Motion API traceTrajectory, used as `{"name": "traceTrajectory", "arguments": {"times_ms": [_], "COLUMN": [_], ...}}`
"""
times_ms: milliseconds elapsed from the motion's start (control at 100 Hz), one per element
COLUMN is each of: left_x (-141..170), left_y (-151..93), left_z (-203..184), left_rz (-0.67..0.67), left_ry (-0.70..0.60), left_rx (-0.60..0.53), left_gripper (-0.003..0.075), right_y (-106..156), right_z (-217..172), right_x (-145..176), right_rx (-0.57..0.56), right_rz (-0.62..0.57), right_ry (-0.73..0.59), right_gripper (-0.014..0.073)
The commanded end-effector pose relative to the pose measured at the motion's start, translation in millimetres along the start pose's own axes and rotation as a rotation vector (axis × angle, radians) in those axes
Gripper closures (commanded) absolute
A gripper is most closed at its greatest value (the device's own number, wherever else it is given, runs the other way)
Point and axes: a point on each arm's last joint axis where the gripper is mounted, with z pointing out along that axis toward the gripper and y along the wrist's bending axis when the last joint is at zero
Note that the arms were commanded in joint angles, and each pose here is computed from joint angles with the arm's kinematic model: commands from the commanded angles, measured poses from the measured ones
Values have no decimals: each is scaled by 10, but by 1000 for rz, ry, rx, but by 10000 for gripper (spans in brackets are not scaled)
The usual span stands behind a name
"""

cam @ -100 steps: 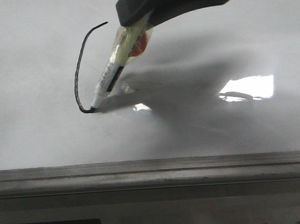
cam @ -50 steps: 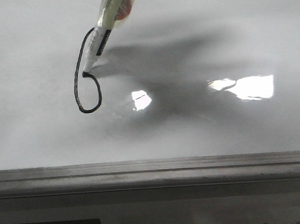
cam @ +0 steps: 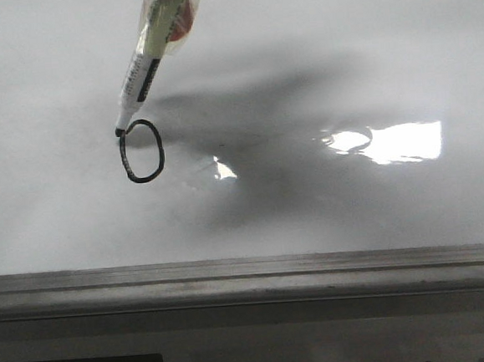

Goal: Write number 6 on whiteboard

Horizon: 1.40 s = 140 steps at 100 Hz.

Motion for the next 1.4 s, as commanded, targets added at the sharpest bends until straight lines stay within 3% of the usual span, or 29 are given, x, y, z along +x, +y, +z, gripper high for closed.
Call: {"name": "traceTrajectory", "arguments": {"times_ms": [0,230,810,1010,1230,1390], "left_x": [-159,-24,183,181,167,163], "left_y": [-51,-292,-407,-407,-407,-407], "left_z": [33,229,543,543,544,544], "left_rz": [5,26,18,18,16,15], "left_ry": [-92,3,64,61,47,42], "left_rx": [47,198,240,240,240,239], "left_gripper": [418,418,421,549,613,732], "right_y": [61,184,299,305,305,305], "right_z": [-160,-201,-285,-286,-285,-285], "right_x": [-195,-146,-119,-115,-92,-75], "right_rx": [-18,-61,-107,-113,-114,-115], "right_rz": [-29,-50,-59,-41,-40,-39], "right_ry": [-122,-78,-56,-50,-25,-6], "right_gripper": [659,659,659,659,659,659]}}
